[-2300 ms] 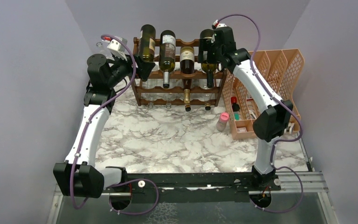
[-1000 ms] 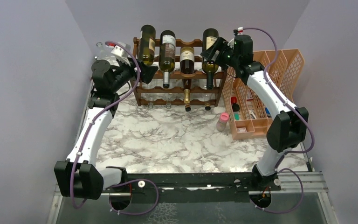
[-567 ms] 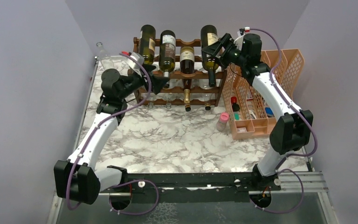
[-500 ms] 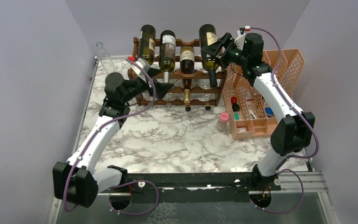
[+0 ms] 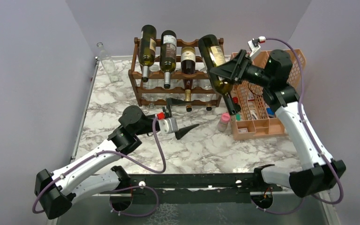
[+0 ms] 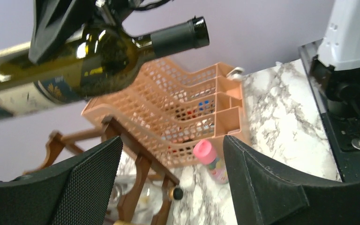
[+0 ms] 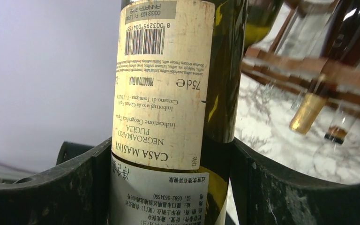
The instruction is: Take the wine bottle off the wine rack
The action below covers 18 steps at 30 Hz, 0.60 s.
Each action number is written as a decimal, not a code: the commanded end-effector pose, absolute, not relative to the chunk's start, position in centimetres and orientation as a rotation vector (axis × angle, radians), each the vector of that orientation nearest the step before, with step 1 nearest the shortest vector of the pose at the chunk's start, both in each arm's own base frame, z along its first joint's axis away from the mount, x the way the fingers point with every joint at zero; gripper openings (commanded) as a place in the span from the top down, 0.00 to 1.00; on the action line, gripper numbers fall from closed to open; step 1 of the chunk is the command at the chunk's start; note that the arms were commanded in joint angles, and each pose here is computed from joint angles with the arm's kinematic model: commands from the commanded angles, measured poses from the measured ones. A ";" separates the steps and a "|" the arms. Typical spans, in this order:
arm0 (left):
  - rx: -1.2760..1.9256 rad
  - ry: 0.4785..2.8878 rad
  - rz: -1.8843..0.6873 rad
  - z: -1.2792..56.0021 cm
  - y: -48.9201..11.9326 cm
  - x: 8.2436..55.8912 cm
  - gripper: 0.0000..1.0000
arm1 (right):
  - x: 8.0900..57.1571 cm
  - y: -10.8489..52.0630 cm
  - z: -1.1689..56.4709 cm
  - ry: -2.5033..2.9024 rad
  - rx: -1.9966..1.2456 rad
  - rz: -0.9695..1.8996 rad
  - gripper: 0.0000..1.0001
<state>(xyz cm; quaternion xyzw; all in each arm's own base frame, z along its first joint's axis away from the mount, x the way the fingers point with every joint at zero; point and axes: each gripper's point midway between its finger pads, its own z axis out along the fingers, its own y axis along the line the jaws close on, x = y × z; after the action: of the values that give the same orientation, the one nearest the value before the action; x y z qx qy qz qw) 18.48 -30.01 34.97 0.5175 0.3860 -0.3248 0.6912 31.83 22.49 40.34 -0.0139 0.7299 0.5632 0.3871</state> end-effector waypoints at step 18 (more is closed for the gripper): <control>1.526 0.523 -0.143 30.9 -40.6 11.2 0.32 | 21.0 21.7 29.0 2.155 -0.145 1.591 0.51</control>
<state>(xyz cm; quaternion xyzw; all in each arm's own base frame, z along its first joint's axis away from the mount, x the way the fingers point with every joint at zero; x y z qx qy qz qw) 9.86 -39.35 28.54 0.6875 0.2715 -0.1302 0.6608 22.37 21.30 27.15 0.0145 0.8072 0.5474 0.2203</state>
